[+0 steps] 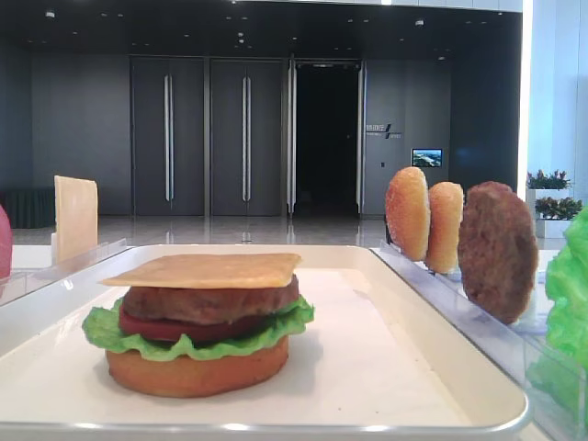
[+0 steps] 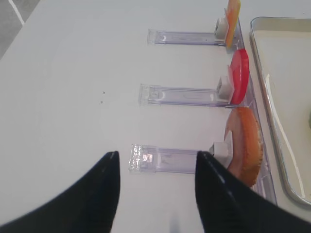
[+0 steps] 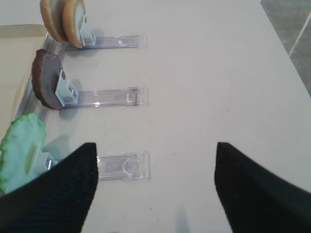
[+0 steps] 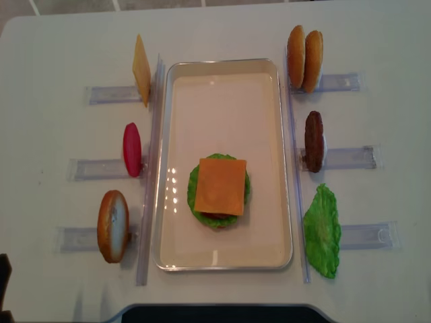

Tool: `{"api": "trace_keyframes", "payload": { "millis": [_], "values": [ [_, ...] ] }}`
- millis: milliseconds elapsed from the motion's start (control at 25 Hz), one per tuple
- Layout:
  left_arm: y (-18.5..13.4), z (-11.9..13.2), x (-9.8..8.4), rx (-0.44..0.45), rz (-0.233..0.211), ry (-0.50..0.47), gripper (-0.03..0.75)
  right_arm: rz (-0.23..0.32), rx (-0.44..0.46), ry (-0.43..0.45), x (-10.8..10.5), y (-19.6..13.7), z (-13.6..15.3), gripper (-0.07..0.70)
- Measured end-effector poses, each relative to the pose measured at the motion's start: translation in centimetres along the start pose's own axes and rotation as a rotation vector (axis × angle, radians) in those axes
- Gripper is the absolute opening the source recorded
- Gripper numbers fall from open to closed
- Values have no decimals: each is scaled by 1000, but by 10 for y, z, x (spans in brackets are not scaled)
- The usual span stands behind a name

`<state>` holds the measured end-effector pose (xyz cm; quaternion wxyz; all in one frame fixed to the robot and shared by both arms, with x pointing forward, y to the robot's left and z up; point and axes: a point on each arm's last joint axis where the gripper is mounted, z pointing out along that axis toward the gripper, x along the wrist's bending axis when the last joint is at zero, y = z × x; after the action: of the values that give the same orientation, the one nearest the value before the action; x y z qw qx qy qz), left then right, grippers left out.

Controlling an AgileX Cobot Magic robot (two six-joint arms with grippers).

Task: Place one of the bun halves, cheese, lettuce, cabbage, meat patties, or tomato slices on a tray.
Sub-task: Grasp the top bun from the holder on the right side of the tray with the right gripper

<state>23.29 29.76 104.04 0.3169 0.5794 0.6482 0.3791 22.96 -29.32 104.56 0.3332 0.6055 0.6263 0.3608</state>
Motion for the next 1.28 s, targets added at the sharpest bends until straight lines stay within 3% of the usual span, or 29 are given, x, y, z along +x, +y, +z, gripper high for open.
{"api": "trace_keyframes", "payload": {
  "millis": [840,1280],
  "values": [
    [0,0,0,0,0,0,380,-11,-30,14,1,6,-1,509],
    [0,0,0,0,0,0,380,-4,312,37,-1,67,57,509]
  ]
}}
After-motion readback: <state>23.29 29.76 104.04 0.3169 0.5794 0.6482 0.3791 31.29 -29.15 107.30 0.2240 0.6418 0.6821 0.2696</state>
